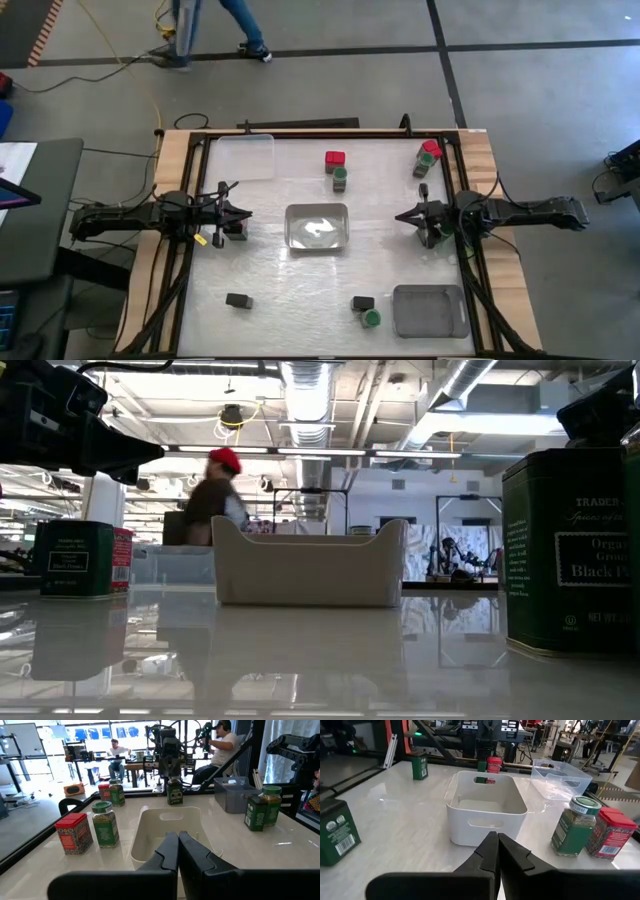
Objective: Sort spices by type
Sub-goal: Put the middle green seasoning bottle into the black bin
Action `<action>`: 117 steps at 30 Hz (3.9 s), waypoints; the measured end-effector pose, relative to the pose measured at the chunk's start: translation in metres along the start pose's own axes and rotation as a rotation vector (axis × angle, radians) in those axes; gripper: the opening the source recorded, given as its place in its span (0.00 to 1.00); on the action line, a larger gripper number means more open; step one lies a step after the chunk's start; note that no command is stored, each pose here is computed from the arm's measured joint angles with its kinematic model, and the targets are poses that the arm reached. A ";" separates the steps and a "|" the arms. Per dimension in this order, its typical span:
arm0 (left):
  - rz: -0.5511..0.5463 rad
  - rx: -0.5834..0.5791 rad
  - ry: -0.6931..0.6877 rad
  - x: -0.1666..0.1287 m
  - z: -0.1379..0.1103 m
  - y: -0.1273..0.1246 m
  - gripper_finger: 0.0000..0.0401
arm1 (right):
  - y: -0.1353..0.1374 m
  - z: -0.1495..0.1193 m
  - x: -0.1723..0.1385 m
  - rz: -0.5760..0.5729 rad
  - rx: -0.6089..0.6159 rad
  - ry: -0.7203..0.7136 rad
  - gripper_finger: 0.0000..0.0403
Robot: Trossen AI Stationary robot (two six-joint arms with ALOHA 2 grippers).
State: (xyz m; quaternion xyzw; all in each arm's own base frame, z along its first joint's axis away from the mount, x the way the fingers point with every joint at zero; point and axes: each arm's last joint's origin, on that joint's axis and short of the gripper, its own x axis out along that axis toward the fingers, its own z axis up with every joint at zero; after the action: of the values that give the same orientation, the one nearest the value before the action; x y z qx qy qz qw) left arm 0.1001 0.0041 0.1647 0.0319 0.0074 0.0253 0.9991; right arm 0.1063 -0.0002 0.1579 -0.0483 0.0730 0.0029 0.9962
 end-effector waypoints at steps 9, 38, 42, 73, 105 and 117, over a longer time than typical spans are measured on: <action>0.000 0.000 0.000 0.000 0.000 0.000 0.00 | 0.004 0.001 0.000 0.037 0.092 -0.007 0.10; 0.000 0.000 0.000 0.000 0.000 0.000 0.00 | 0.002 0.000 0.000 -0.022 0.148 0.002 0.70; 0.000 0.000 0.000 0.000 0.000 0.000 0.00 | 0.002 0.000 0.000 -0.043 0.163 0.004 0.72; 0.000 0.000 0.000 0.000 0.000 0.000 0.00 | -0.025 0.092 -0.016 -0.426 0.379 -0.096 0.72; 0.000 0.000 0.000 0.000 0.000 0.000 0.00 | -0.026 0.147 -0.023 -0.825 0.990 1.028 0.72; 0.000 0.000 0.000 0.000 0.000 0.000 0.00 | -0.016 0.118 -0.021 -0.698 1.009 1.258 0.72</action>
State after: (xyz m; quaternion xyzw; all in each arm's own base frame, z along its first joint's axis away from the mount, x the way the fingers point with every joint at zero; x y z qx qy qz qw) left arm 0.1002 0.0041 0.1647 0.0319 0.0075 0.0253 0.9991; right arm 0.1029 -0.0046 0.2782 0.3855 0.5821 -0.3618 0.6178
